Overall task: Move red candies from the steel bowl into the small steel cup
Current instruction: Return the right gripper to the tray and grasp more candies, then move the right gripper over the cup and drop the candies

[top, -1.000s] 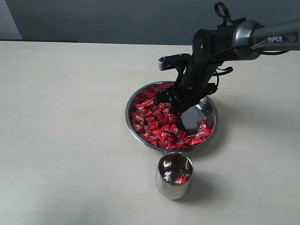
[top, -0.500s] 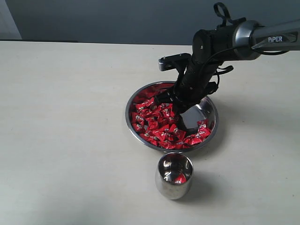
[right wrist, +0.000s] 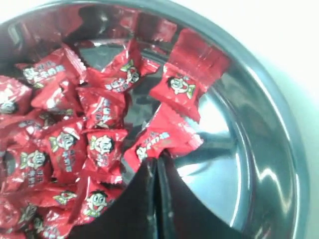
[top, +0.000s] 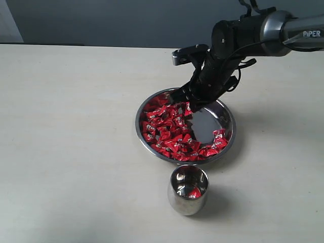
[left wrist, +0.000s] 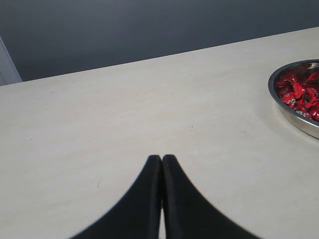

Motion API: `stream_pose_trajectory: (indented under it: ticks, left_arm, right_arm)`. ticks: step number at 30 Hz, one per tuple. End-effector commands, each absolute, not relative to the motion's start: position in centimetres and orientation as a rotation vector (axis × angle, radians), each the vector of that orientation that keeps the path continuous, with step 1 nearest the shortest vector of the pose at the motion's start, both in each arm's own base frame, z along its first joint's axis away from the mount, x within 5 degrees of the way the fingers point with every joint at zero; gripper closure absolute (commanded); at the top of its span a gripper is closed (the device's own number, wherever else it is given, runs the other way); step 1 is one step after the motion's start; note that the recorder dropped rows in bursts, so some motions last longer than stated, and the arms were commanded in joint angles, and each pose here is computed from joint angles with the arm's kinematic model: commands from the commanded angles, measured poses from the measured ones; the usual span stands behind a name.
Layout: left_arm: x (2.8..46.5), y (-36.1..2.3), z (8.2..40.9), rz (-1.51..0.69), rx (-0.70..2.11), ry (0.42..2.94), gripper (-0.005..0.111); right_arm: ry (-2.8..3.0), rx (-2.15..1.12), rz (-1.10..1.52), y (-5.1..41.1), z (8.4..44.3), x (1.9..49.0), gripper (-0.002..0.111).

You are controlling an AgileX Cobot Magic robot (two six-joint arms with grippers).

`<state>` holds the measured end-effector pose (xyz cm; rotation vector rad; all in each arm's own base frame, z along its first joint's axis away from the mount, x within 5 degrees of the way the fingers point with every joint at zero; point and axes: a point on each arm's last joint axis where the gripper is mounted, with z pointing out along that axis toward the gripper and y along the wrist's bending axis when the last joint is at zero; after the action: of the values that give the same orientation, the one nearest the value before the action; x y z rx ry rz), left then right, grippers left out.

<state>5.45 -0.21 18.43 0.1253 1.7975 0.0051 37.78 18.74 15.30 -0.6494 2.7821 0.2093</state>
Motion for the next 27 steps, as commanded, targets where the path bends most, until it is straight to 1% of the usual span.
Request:
stream_pose_trajectory:
  ticks: [1, 5, 10, 16, 21, 27]
  left_arm:
    - [5.4, -0.3, 18.6, -0.005, 0.125, 1.785, 0.106]
    - [5.4, -0.3, 18.6, -0.005, 0.125, 1.785, 0.106]
    - [5.4, -0.3, 18.6, -0.005, 0.125, 1.785, 0.106]
    - [5.4, -0.3, 18.6, -0.005, 0.125, 1.785, 0.106]
    - [5.4, -0.3, 18.6, -0.005, 0.125, 1.785, 0.106]
    - [5.4, -0.3, 18.6, -0.005, 0.125, 1.785, 0.106]
  right_arm:
    - [2.796, -0.671, 0.208, 18.3, 17.7, 37.1, 0.109]
    - [2.843, -0.731, 0.227, 18.0, 19.5, 35.7, 0.109]
    - [2.832, -0.801, 0.401, 18.4, 21.8, 33.1, 0.109]
    - [2.802, -0.901, 0.482, 18.6, 24.5, 27.5, 0.109]
    - [2.854, -0.990, 0.538, 18.4, 24.6, 23.2, 0.109]
    - [2.901, -1.011, 0.545, 18.3, 23.1, 21.6, 0.109]
